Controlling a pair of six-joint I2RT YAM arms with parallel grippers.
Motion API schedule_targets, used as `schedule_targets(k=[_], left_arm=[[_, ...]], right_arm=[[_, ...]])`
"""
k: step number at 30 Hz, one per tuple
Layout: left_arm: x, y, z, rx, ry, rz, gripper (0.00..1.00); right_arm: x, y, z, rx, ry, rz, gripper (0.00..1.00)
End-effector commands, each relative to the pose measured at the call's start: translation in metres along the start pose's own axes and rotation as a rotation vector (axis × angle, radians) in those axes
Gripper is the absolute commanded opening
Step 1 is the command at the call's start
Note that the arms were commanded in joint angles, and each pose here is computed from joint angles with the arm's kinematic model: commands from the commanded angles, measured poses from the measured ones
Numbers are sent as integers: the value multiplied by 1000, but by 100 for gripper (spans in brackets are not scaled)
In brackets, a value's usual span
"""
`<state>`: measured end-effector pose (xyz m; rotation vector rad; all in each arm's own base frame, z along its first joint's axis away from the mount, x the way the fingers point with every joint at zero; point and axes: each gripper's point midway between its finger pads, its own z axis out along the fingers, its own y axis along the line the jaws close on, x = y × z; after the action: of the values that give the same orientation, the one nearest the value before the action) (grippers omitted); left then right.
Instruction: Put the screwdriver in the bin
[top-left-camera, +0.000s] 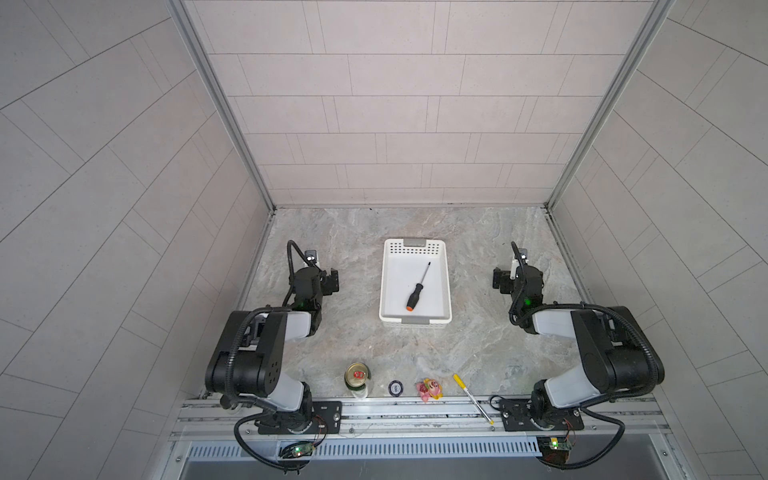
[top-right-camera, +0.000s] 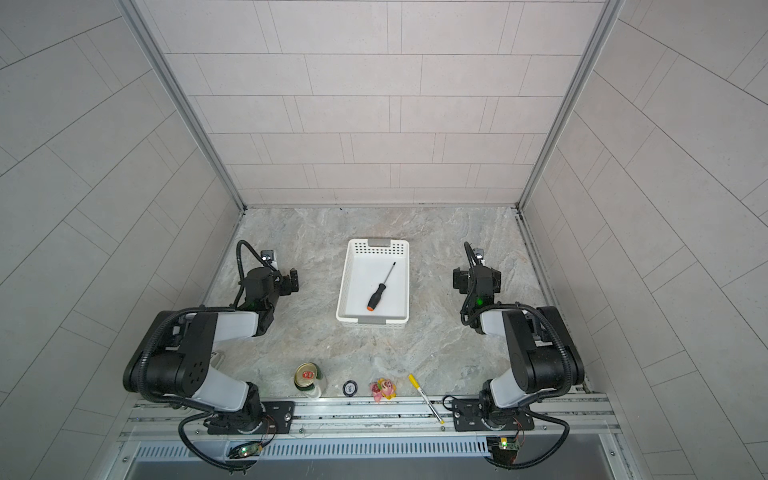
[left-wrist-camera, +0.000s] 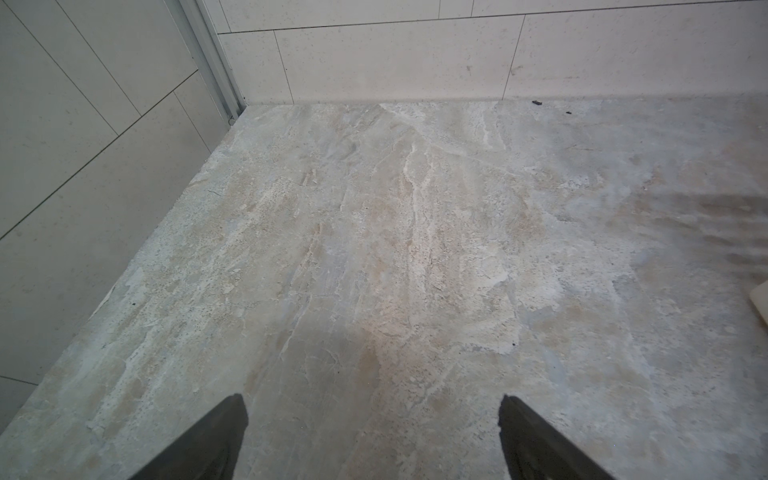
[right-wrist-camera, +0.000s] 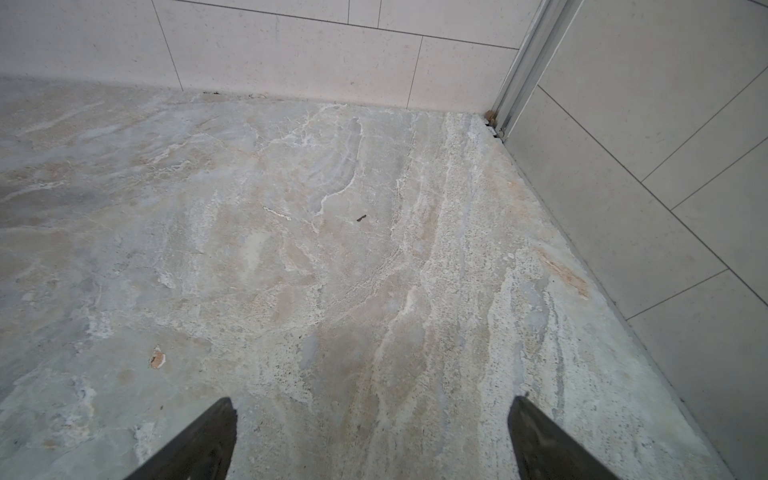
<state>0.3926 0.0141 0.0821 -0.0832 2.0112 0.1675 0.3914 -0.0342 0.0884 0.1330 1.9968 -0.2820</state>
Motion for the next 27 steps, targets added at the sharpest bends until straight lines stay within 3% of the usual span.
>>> schedule_targets(k=[1, 14, 18, 27], left_arm=[[-3, -1, 2, 3, 0, 10, 100], [-3, -1, 2, 2, 1, 10, 100], [-3, -1, 2, 2, 0, 10, 100], [-3, -1, 2, 2, 1, 10, 100]], right_arm=[[1, 2, -1, -7, 2, -18, 100], [-1, -3, -14, -2, -61, 6, 99], [0, 2, -1, -6, -2, -14, 100], [0, 2, -1, -6, 3, -16, 100]])
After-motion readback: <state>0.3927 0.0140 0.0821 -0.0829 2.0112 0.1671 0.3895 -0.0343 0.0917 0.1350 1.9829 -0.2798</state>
